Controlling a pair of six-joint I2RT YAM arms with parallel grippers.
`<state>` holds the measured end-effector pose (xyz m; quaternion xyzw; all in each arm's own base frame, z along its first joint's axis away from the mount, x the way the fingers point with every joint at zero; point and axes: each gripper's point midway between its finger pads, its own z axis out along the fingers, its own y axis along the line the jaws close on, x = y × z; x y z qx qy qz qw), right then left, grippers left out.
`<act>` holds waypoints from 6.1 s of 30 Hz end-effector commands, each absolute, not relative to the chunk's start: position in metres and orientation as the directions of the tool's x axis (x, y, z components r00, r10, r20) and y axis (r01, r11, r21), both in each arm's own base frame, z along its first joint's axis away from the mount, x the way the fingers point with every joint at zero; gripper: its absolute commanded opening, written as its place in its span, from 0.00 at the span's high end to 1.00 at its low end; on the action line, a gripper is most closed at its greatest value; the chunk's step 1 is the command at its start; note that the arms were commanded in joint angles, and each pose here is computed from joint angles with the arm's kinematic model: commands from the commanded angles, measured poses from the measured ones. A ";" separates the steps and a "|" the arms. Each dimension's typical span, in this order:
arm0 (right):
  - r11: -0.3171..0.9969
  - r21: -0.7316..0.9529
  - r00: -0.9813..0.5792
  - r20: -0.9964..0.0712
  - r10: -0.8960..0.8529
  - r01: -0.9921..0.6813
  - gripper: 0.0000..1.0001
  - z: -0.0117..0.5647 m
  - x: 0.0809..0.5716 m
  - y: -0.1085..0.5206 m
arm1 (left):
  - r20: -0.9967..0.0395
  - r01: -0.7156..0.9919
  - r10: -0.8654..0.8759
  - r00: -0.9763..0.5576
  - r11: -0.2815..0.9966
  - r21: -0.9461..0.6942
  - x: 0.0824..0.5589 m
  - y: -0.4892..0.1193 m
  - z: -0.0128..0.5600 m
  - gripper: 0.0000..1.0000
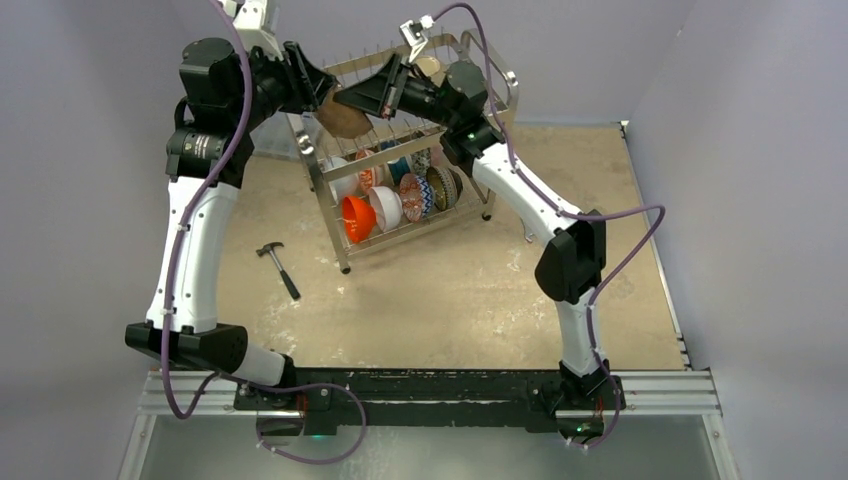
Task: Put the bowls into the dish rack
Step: Turn the bowl upside down on the dish rack.
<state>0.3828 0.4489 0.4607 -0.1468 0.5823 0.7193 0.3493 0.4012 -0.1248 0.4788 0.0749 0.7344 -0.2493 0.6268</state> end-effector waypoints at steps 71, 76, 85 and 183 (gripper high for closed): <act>0.036 0.880 -0.815 -0.453 0.362 -0.473 1.00 0.375 0.432 0.367 | -0.979 0.349 -0.122 -0.163 0.921 -0.173 0.407 -0.174 0.462 0.61; -0.023 0.896 -0.829 -0.400 0.390 -0.443 1.00 0.378 0.430 0.357 | -0.981 0.281 -0.088 -0.174 0.950 -0.135 0.404 -0.158 0.456 0.49; -0.006 0.874 -0.807 -0.446 0.386 -0.486 1.00 0.386 0.434 0.360 | -0.894 0.172 -0.323 -0.311 0.906 -0.388 0.393 -0.161 0.442 0.12; 0.126 0.281 -0.185 -0.849 0.495 -0.951 1.00 0.551 0.334 0.391 | -0.501 -0.017 -0.667 -0.551 0.609 -0.793 0.410 -0.199 0.411 0.02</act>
